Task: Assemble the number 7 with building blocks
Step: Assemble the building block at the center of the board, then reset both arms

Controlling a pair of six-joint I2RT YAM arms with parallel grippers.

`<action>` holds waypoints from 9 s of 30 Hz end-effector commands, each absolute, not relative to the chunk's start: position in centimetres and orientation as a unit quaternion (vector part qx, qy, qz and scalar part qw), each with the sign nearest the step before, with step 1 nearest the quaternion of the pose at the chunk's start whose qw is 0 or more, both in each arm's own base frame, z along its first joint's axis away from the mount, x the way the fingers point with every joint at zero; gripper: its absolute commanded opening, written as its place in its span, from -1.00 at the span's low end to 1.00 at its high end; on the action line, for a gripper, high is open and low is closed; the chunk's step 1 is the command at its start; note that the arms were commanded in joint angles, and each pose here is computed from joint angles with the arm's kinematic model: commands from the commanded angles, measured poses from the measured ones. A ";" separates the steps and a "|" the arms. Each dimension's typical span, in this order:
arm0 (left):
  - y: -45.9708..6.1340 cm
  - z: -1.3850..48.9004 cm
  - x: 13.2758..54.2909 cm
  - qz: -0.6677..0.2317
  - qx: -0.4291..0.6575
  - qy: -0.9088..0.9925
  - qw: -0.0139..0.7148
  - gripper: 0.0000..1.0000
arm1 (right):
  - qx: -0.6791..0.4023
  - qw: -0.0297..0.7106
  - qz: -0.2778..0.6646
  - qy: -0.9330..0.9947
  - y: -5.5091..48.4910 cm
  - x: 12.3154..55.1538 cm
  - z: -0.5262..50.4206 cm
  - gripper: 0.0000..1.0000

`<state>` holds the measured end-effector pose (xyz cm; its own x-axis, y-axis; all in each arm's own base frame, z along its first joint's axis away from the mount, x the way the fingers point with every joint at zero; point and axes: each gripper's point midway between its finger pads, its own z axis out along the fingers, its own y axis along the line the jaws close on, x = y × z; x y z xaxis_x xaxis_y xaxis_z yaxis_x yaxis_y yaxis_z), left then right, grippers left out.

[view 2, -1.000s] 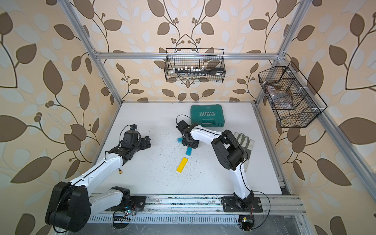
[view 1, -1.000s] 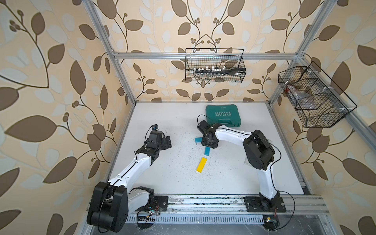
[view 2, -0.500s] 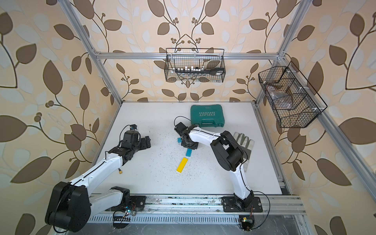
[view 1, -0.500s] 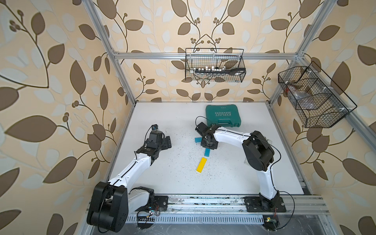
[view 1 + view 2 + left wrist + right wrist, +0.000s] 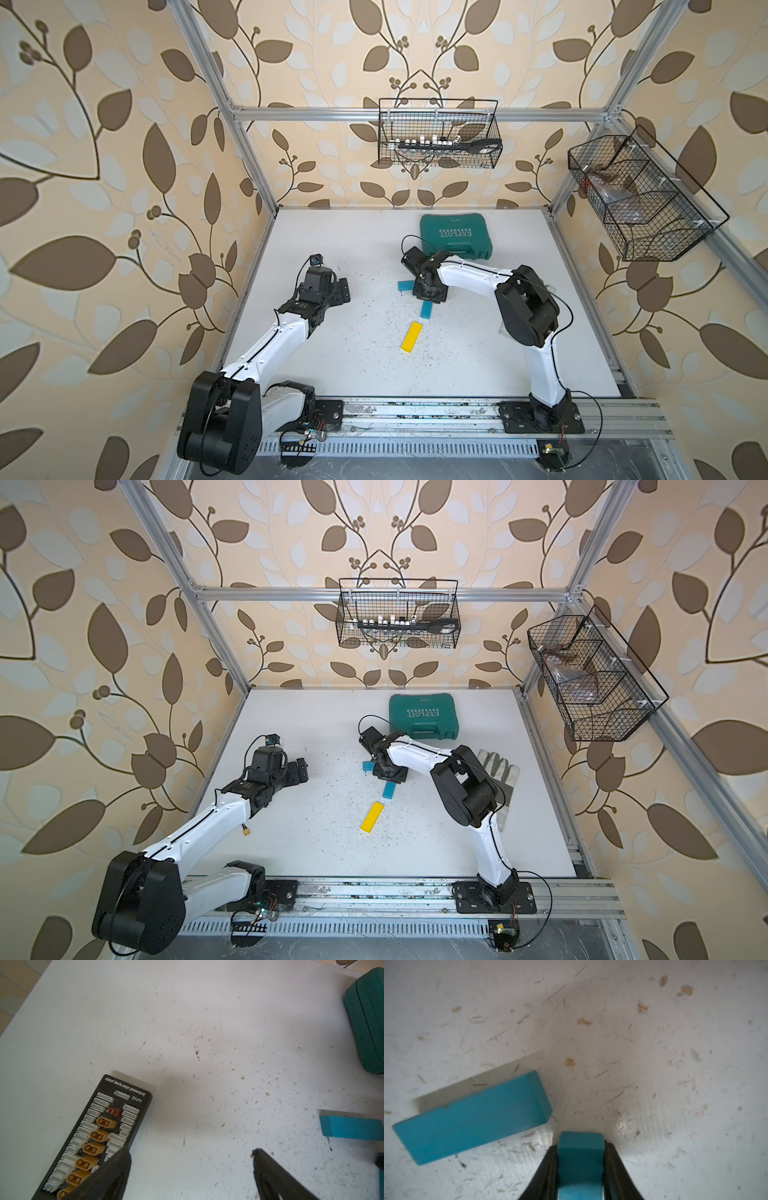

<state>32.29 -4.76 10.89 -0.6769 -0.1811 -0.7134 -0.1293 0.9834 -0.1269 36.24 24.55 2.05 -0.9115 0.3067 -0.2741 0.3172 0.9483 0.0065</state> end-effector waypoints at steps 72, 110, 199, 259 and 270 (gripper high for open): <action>-4.3 12.0 32.5 -0.037 -0.097 0.905 0.412 0.88 | 0.115 0.189 -0.012 0.975 26.8 29.5 6.5 0.27; -4.4 12.0 32.4 -0.040 -0.096 0.905 0.412 0.88 | 0.112 0.181 -0.007 0.977 28.5 23.2 0.3 -0.24; -4.1 12.2 32.4 -0.035 -0.100 0.903 0.416 0.88 | 0.163 0.134 0.010 0.977 28.5 26.7 0.7 -0.38; 2.2 8.1 39.0 0.000 -0.041 0.861 0.507 0.97 | 0.058 0.602 -0.046 0.795 -2.1 35.9 12.2 0.98; 3.2 7.6 38.3 -0.004 -0.067 0.848 0.525 0.98 | 0.008 0.559 -0.006 0.829 -0.4 39.1 8.9 0.99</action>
